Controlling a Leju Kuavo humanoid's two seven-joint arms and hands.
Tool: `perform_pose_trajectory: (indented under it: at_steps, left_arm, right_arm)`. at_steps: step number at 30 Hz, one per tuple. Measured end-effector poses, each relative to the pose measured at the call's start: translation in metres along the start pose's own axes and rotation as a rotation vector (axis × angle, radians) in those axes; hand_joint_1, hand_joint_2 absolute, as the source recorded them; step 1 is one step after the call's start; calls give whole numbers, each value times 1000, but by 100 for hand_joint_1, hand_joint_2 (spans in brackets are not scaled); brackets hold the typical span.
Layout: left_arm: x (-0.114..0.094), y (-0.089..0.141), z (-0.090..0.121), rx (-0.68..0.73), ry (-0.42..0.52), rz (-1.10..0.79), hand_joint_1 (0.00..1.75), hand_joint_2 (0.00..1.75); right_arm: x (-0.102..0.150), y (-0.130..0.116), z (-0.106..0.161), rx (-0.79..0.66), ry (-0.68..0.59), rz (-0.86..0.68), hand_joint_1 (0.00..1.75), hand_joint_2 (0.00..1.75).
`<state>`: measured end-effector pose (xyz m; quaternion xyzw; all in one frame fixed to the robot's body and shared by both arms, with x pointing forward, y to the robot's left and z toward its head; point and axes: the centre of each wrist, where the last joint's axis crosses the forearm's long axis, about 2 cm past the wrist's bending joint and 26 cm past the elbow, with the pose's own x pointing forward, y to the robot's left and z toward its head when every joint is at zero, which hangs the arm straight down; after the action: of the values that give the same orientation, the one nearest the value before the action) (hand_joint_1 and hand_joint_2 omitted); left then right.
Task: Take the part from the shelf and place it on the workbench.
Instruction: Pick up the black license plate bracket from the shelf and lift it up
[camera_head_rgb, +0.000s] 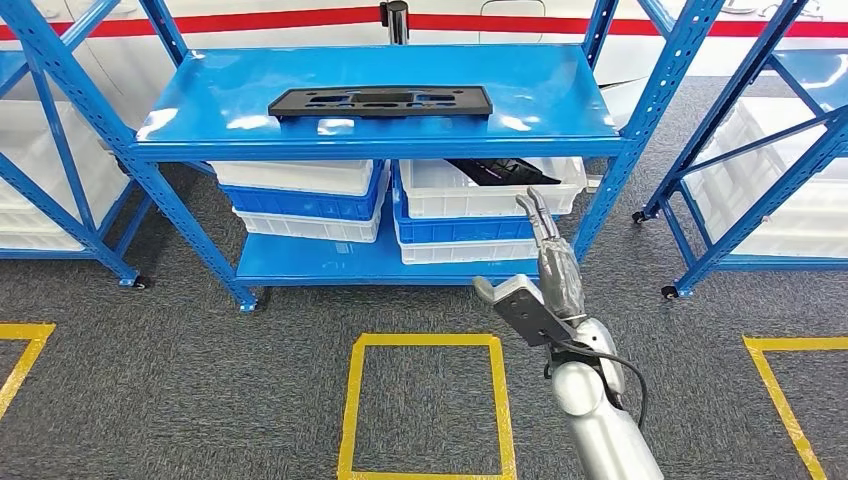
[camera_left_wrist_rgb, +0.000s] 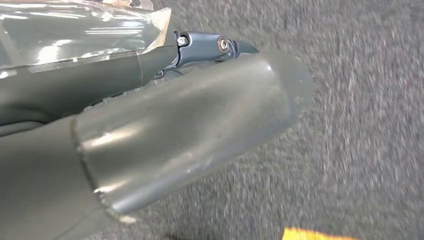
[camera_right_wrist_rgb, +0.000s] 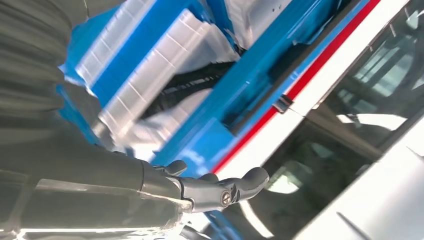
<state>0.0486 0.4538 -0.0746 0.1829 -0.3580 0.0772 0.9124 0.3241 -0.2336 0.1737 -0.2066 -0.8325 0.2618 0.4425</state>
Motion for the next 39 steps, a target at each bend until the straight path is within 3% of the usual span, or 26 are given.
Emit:
perform_pose_trajectory:
  at_steps: [11,23,39]
  left_arm:
    - [-8,-65,3,-140,5,25,0,0]
    - [-19,-124,21,-281,16,58,0,0]
    - [-21,-137,27,-327,6,72,0,0]
  right_arm:
    - [48,7,-25,47,-262,298,0,175]
    - [96,15,-29,56,-558,609,0,175]
    - [120,27,-17,84,-730,666,0,175]
